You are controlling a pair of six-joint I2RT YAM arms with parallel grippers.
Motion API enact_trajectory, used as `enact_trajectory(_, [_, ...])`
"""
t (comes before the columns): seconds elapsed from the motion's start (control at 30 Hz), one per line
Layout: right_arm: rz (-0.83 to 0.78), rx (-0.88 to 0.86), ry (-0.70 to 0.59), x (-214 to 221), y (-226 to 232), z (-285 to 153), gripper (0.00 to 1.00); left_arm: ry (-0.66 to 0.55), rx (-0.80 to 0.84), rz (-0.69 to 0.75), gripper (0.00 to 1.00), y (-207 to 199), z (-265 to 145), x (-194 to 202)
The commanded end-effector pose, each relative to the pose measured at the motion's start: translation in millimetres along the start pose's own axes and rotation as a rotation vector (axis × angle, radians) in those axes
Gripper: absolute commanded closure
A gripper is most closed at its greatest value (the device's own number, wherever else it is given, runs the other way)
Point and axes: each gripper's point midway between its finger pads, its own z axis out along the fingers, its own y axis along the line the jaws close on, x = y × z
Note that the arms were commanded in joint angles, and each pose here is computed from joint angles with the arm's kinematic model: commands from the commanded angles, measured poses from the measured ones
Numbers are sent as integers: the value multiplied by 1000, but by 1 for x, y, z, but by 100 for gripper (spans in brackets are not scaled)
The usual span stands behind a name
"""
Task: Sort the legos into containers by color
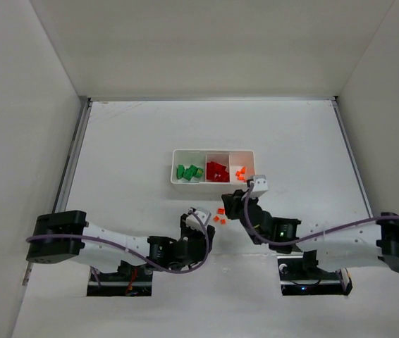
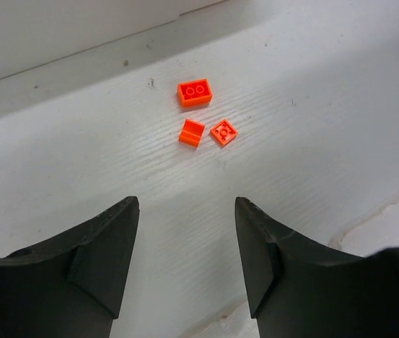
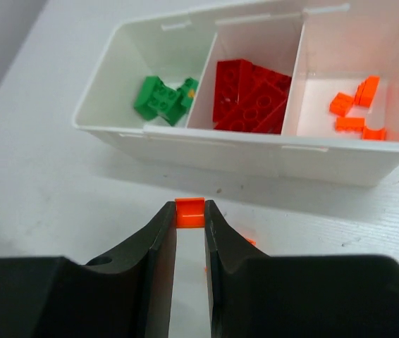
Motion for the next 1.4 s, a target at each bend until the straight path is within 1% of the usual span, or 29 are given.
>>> enact_trajectory(0.0, [13, -8, -21, -25, -9, -10, 78, -58, 16, -40, 45, -18, 5, -21])
enact_trajectory(0.1, [32, 6, -51, -51, -25, -2, 77, -50, 21, -41, 44, -20, 11, -21])
enact_trajectory(0.3, [41, 63, -28, -71, -73, 33, 77, -5, 33, -107, 44, -13, 28, -20])
enact_trajectory(0.47, [39, 63, -42, -82, -78, 45, 75, 8, 13, -110, 44, -9, 38, -20])
enact_trajectory(0.63, [19, 74, -11, -76, -76, 57, 72, 22, 4, -96, 44, -12, 45, -17])
enact_trajectory(0.7, [7, 93, -5, -73, -77, 62, 65, 28, -3, -89, 44, -12, 47, -15])
enact_trajectory(0.8, [6, 110, -17, -75, -79, 62, 49, 36, -23, -85, 44, -9, 52, -14])
enact_trajectory(0.83, [8, 110, -23, -76, -80, 60, 45, 38, -27, -83, 44, -9, 54, -14])
enact_trajectory(0.9, [19, 99, -34, -77, -80, 54, 43, 43, -39, -79, 46, -6, 57, -13])
enact_trajectory(0.97, [27, 83, -36, -74, -78, 46, 43, 47, -53, -84, 47, -3, 60, -11])
enact_trajectory(1.0, [37, 73, -37, -71, -77, 41, 45, 50, -58, -82, 48, -3, 62, -11])
enact_trajectory(1.1, [77, 42, -27, -55, -73, 26, 52, 67, -50, -74, 52, -6, 64, -8])
enact_trajectory(1.2, [83, 28, -10, -38, -69, 14, 60, 83, -50, -68, 54, -8, 68, -4])
enact_trajectory(1.27, [84, 20, 2, -29, -66, 8, 63, 89, -50, -63, 55, -10, 70, -2])
enact_trajectory(1.37, [81, 10, 22, -18, -60, 0, 63, 93, -48, -64, 56, -11, 70, 0])
